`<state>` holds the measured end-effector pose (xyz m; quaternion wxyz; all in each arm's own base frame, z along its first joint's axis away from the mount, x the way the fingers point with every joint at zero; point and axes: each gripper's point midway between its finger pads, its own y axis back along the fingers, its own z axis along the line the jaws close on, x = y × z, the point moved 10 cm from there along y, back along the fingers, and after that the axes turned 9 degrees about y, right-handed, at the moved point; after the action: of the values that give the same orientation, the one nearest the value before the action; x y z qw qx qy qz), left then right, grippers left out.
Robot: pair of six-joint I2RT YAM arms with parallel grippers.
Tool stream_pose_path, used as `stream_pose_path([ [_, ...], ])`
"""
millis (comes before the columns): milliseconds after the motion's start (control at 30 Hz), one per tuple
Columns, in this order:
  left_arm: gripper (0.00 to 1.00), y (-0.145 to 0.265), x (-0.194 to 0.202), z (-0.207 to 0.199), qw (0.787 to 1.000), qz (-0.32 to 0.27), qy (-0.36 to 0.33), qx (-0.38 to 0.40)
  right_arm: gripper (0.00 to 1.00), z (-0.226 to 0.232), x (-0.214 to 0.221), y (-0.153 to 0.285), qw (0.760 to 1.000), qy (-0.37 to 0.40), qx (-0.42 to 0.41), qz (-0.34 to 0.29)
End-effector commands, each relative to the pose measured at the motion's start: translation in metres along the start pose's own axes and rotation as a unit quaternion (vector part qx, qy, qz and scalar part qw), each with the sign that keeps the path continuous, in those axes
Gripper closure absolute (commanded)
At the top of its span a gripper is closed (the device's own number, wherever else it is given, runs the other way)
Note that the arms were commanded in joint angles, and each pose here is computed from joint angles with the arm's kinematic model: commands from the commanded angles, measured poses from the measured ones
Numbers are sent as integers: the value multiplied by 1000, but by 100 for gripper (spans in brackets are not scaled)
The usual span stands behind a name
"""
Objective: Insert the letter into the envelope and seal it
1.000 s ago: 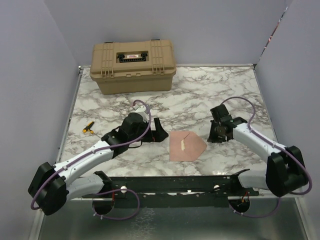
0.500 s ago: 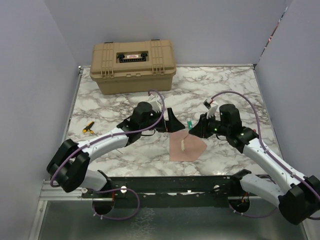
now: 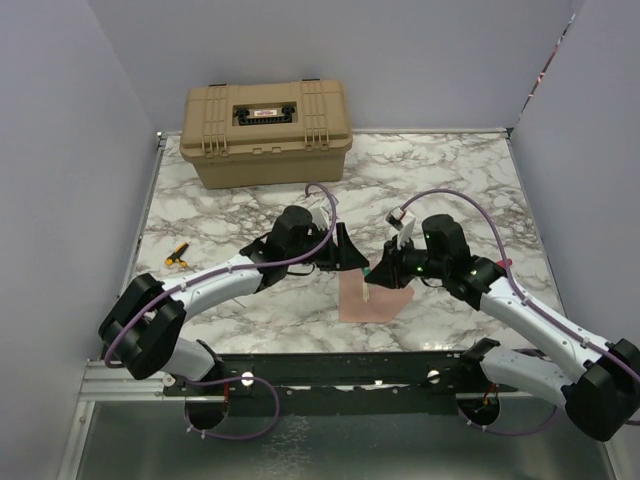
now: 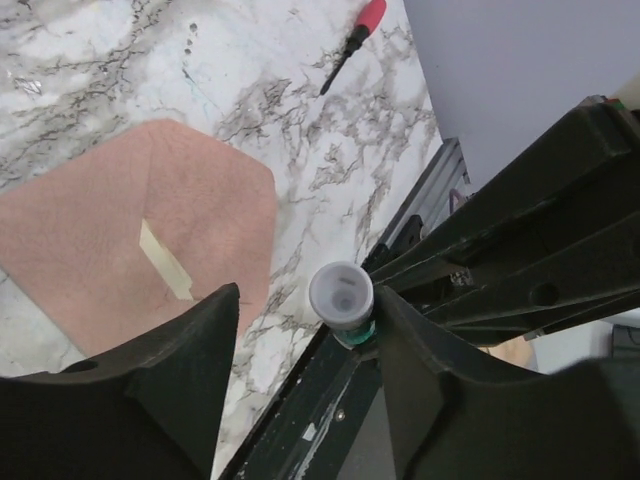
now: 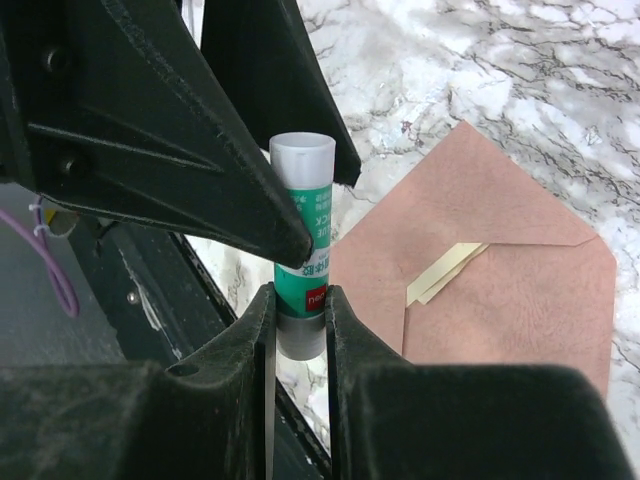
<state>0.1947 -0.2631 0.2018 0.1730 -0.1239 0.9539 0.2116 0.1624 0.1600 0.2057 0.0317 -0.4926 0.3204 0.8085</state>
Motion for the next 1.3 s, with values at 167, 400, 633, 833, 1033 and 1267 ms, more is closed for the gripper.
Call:
stream_pose_path([
  [167, 54, -5, 15, -15, 999, 20, 31, 14, 99, 21, -10, 9, 996, 47, -76, -12],
  [400, 100, -6, 16, -25, 997, 66, 22, 46, 99, 20, -14, 15, 998, 46, -43, -12],
  [633, 100, -4, 9, -29, 997, 48, 27, 57, 85, 29, -21, 21, 998, -24, -34, -45],
  [833, 100, 6, -9, -32, 993, 8, 76, 87, 30, 36, -29, 31, 983, -98, -14, -153],
  [1033, 100, 15, -23, -43, 987, -14, 116, 112, 23, 31, -29, 23, 956, -201, 10, -213],
  [1267, 100, 16, -33, -51, 974, -30, 173, 142, 31, 37, -43, 21, 945, -212, -45, -246],
])
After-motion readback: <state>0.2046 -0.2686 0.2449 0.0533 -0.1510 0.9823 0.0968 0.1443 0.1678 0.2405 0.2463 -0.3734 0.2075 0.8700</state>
